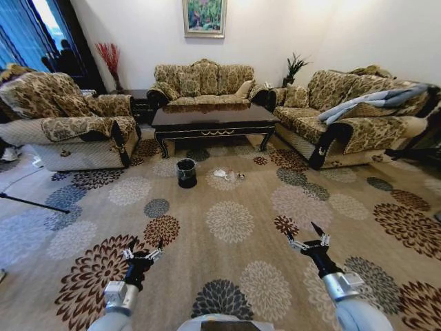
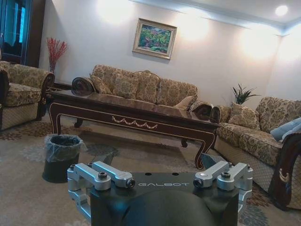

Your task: Move to the front of the table and pick up the trash from the floor, then place it into the trash bin.

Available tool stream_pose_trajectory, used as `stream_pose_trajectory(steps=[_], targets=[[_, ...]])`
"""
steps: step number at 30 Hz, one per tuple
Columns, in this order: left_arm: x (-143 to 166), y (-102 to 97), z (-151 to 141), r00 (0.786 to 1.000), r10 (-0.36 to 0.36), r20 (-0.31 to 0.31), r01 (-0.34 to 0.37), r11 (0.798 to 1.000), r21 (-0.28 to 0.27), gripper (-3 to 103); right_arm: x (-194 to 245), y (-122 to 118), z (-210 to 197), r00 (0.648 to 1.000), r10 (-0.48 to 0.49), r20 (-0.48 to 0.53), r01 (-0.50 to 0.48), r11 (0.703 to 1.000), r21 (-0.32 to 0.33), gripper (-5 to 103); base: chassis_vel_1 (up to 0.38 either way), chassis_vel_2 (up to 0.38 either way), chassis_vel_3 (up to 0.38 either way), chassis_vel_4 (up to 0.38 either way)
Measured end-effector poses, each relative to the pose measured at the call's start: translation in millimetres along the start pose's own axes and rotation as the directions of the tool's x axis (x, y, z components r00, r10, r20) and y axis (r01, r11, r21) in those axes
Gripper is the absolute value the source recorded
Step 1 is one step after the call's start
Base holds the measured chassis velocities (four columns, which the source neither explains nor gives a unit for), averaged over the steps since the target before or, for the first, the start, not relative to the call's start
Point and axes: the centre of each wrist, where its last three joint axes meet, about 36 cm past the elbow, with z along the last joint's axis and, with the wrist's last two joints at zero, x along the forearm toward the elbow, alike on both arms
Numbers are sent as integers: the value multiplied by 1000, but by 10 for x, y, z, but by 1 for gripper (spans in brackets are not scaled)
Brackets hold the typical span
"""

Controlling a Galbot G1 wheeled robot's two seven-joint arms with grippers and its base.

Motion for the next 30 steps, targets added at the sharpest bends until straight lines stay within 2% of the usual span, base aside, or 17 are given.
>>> stream_pose_trajectory(steps=[30], targets=[[40, -100, 19, 1000, 22, 16, -22, 1000, -11, 100, 39, -65, 4, 999, 31, 8, -31, 1000, 2, 100, 0, 0, 0, 0]])
